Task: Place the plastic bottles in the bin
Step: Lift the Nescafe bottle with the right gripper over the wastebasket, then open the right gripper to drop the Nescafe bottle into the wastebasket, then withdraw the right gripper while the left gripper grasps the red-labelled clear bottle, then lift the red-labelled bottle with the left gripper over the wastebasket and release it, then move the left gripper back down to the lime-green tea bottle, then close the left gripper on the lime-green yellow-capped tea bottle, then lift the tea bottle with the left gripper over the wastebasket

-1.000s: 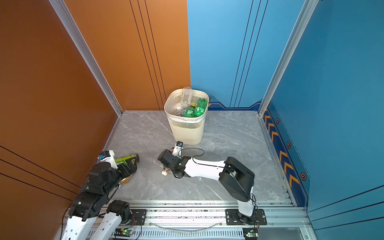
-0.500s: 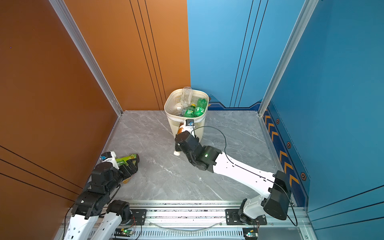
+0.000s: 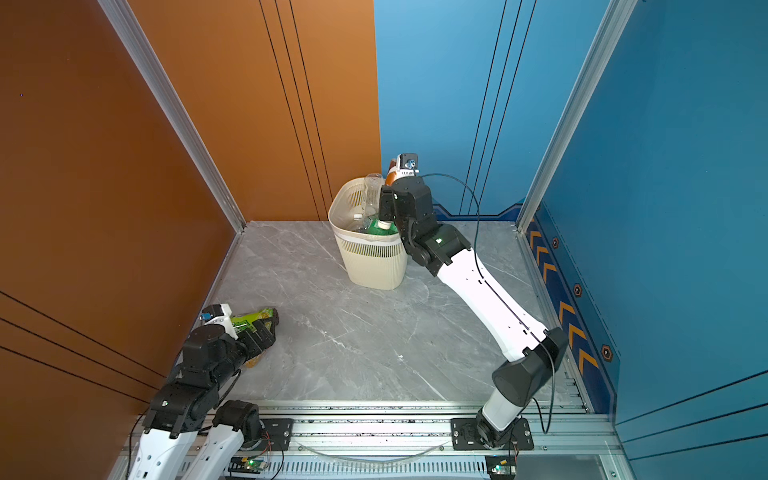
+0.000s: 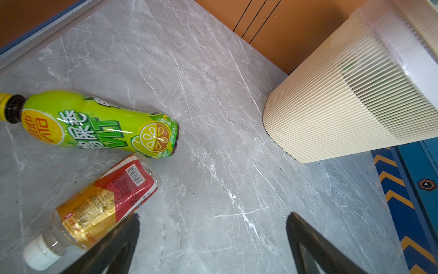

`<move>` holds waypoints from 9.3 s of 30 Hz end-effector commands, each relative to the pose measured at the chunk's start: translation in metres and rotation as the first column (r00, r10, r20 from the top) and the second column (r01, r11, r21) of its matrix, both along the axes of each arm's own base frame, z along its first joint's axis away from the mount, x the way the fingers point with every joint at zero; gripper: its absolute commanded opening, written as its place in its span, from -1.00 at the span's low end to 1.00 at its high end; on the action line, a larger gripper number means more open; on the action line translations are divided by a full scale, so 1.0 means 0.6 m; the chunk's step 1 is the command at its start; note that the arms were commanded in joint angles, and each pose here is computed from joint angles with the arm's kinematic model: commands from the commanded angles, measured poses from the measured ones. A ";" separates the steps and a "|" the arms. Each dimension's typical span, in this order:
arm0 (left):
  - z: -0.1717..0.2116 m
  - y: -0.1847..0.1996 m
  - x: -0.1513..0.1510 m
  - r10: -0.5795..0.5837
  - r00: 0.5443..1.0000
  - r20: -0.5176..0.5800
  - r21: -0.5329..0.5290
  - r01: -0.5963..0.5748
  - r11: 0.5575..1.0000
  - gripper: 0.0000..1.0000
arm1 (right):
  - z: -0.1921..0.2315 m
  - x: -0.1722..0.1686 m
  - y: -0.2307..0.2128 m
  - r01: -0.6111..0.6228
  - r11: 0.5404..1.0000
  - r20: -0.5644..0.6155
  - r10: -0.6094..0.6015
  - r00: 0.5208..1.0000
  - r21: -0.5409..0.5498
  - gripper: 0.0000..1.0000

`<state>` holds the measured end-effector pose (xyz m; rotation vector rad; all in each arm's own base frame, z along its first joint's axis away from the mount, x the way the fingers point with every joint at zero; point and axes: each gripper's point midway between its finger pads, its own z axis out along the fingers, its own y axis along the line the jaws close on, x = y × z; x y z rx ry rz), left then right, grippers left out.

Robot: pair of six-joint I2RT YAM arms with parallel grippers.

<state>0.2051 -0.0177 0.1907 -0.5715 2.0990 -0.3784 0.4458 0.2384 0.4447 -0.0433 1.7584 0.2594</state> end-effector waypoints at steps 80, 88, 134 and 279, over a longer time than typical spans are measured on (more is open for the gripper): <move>-0.182 0.097 0.033 0.249 0.750 -0.613 0.445 0.067 0.893 0.96 | -0.246 -0.259 -0.264 0.112 0.820 -0.191 -0.003 0.982 0.561 1.00; -0.227 0.091 0.031 0.220 0.696 -0.683 0.356 0.054 0.933 0.96 | -0.235 -0.260 -0.272 0.121 0.812 -0.184 -0.018 0.983 0.571 0.99; 0.131 -0.130 0.187 -0.217 0.973 -0.084 -0.006 0.217 0.976 -0.06 | -0.254 -0.266 -0.277 0.182 0.807 -0.250 -0.044 0.967 0.562 0.99; -0.246 0.119 0.168 0.275 0.831 -0.483 -0.330 -0.464 0.822 0.04 | -0.379 -0.232 -0.210 0.133 0.916 -0.435 0.049 0.899 0.378 0.99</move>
